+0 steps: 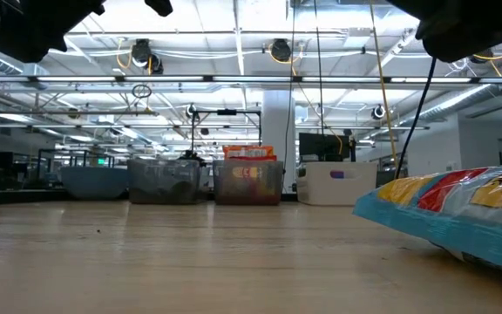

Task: Pick & Place Food Item
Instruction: Put the orange seasoning pack into the white bin

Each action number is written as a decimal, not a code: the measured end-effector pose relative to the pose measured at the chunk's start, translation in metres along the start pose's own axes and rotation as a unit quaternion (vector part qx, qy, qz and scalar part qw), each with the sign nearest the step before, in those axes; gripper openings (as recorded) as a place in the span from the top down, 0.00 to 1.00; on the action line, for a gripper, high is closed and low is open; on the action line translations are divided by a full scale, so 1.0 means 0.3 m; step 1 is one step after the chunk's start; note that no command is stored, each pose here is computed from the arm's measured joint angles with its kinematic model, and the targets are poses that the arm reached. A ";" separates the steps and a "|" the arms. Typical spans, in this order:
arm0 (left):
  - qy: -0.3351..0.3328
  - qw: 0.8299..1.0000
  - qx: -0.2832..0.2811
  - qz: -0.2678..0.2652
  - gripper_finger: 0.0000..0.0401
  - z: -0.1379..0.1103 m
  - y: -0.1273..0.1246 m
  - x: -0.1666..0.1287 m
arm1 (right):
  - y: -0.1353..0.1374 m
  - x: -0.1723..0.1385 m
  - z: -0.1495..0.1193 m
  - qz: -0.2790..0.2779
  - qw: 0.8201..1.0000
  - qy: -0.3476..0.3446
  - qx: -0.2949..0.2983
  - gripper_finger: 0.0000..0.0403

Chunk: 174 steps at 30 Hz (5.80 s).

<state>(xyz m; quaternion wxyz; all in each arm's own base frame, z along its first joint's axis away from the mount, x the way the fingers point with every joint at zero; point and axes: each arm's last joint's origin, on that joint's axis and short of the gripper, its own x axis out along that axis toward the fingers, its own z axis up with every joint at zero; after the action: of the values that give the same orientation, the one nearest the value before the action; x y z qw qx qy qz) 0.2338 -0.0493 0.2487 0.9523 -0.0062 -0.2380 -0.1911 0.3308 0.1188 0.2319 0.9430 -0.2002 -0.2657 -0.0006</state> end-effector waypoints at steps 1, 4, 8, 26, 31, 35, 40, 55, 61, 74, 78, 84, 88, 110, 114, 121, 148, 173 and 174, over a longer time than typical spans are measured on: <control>0.000 1.000 0.001 0.000 0.99 0.000 0.000 0.000 | 0.002 -0.001 -0.001 0.001 1.000 0.001 -0.003 0.43; 0.000 1.000 0.002 0.003 0.99 0.000 0.002 0.000 | 0.009 -0.002 0.001 0.004 1.000 0.000 -0.008 0.50; 0.000 1.000 0.003 0.005 0.99 0.000 0.005 -0.001 | 0.008 -0.002 0.002 0.004 1.000 0.000 -0.010 0.61; 0.001 1.000 0.004 0.009 0.99 0.000 0.006 -0.001 | 0.002 -0.003 -0.001 -0.033 0.999 0.023 -0.013 0.99; 0.015 1.000 0.002 0.025 0.95 -0.009 0.011 -0.002 | 0.000 -0.003 -0.002 -0.041 0.999 0.029 -0.007 1.00; 0.025 0.997 -0.010 0.068 0.83 -0.016 0.027 -0.005 | -0.018 0.003 0.015 -0.059 0.997 0.057 -0.004 1.00; 0.048 0.995 -0.025 0.085 0.61 -0.019 0.043 -0.010 | -0.043 0.009 0.053 -0.055 0.990 0.129 0.011 1.00; 0.415 0.904 -0.014 0.099 0.32 0.158 0.056 0.222 | -0.180 -0.037 0.110 -0.009 0.948 0.298 0.115 1.00; 0.444 0.888 0.004 0.116 0.35 0.212 0.072 0.272 | -0.185 -0.039 0.093 0.022 0.940 0.304 0.150 1.00; 0.491 0.866 -0.028 0.093 0.38 0.107 0.137 0.341 | -0.192 -0.045 0.064 0.036 0.930 0.326 0.168 1.00; 0.485 0.869 -0.031 0.096 0.40 0.113 0.149 0.340 | -0.190 -0.048 0.060 0.038 0.927 0.334 0.165 1.00; 0.485 0.870 -0.040 0.084 0.44 0.113 0.149 0.339 | -0.189 -0.049 0.059 0.038 0.927 0.335 0.166 1.00; 0.486 0.869 -0.040 0.083 0.47 0.112 0.149 0.339 | -0.190 -0.048 0.060 0.037 0.927 0.334 0.167 1.00; 0.493 0.864 -0.045 0.091 0.80 0.109 0.159 0.331 | -0.190 -0.048 0.061 0.037 0.928 0.332 0.166 1.00; 0.493 0.865 -0.043 0.089 0.92 0.109 0.158 0.331 | -0.191 -0.045 0.064 0.036 0.930 0.327 0.165 1.00; 0.493 0.865 -0.030 0.082 0.98 0.109 0.158 0.332 | -0.191 -0.045 0.064 0.036 0.930 0.327 0.165 1.00; 0.465 0.884 -0.028 0.033 1.00 0.079 0.163 0.324 | -0.237 -0.060 0.142 0.032 0.933 0.314 0.174 0.55; 0.412 0.908 -0.047 0.050 1.00 -0.053 0.238 0.311 | -0.285 -0.048 0.140 0.019 0.893 0.408 0.189 0.59; 0.412 0.909 -0.047 0.052 1.00 -0.052 0.241 0.310 | -0.284 -0.050 0.138 0.018 0.891 0.411 0.191 0.59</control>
<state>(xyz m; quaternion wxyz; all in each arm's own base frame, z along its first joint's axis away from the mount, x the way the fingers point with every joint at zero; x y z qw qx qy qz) 0.3431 -0.0175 0.2830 0.9728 0.0163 0.1854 -0.1380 0.2879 0.0544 0.2887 0.9878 -0.0029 0.1548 -0.0151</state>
